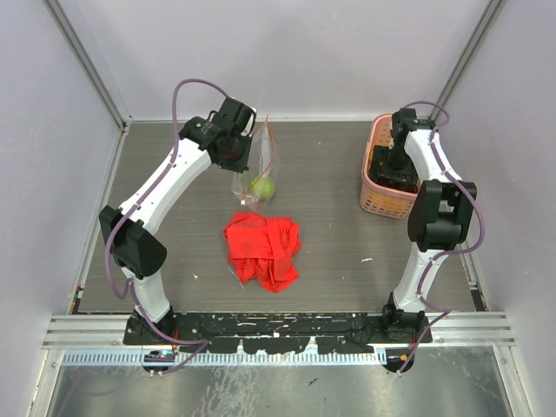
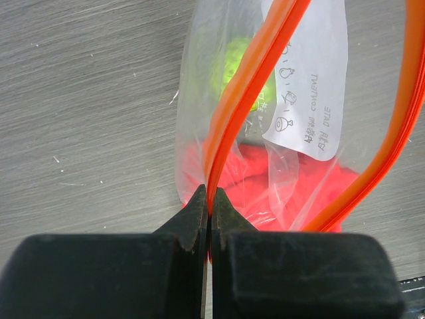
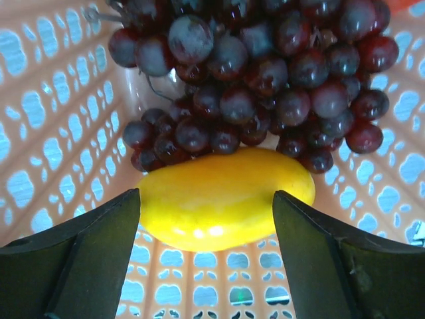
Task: Place the food in the zip-top bag and seal the zipper
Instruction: Pick up the fake fruit from the bin.
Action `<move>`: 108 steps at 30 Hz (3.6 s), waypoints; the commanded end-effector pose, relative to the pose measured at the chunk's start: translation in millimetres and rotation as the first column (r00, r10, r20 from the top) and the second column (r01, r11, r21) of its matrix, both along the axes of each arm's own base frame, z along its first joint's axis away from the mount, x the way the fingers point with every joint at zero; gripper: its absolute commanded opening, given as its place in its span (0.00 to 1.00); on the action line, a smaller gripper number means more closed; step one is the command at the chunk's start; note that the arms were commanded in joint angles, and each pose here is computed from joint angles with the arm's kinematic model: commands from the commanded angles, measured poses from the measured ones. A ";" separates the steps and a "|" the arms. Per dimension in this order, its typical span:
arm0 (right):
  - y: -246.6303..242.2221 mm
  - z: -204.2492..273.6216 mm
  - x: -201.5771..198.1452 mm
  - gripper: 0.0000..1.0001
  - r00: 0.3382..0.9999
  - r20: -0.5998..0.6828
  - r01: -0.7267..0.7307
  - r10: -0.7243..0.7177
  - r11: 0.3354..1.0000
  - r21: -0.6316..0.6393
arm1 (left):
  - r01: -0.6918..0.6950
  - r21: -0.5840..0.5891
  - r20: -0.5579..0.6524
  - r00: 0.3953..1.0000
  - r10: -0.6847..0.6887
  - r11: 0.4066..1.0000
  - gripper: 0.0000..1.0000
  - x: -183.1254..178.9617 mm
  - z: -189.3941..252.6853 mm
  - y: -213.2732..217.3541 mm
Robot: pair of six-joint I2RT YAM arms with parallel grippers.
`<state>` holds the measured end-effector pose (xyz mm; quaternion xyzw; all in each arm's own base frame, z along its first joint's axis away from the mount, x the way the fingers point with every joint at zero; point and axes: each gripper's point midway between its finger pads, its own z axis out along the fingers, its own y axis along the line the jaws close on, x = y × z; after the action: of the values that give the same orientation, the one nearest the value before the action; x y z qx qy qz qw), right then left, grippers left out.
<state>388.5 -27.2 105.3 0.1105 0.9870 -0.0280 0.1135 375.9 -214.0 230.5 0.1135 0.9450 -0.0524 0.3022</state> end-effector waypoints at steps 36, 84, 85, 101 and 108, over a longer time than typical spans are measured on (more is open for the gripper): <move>-99.4 71.3 121.0 0.88 0.607 0.715 0.631 -0.348 0.758 -0.167 | 0.008 -0.021 0.067 0.998 -0.007 1.000 0.00 0.5 22.8 4.3; -74.8 73.5 151.2 0.40 0.523 0.850 0.338 -0.070 0.932 -0.131 | 0.012 -0.014 0.064 0.998 -0.011 1.000 0.00 0.1 20.6 4.2; -71.9 79.3 150.9 0.40 0.520 0.852 0.324 -0.064 0.937 -0.128 | 0.012 -0.014 0.067 0.998 -0.011 1.000 0.00 -0.3 21.4 4.6; -110.3 98.8 173.0 0.84 0.569 0.819 0.358 -0.071 0.918 -0.169 | 0.012 -0.005 0.068 0.998 -0.012 1.000 0.00 0.1 21.1 5.6; -122.7 85.8 183.7 0.87 0.587 0.806 0.367 -0.068 0.910 -0.191 | 0.017 -0.001 0.064 0.998 -0.017 1.000 0.00 0.3 19.0 4.8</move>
<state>560.8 -145.1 176.8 0.2213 0.8030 -0.1542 0.5315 375.3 -212.4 227.4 0.1238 0.9449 -0.0468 0.2994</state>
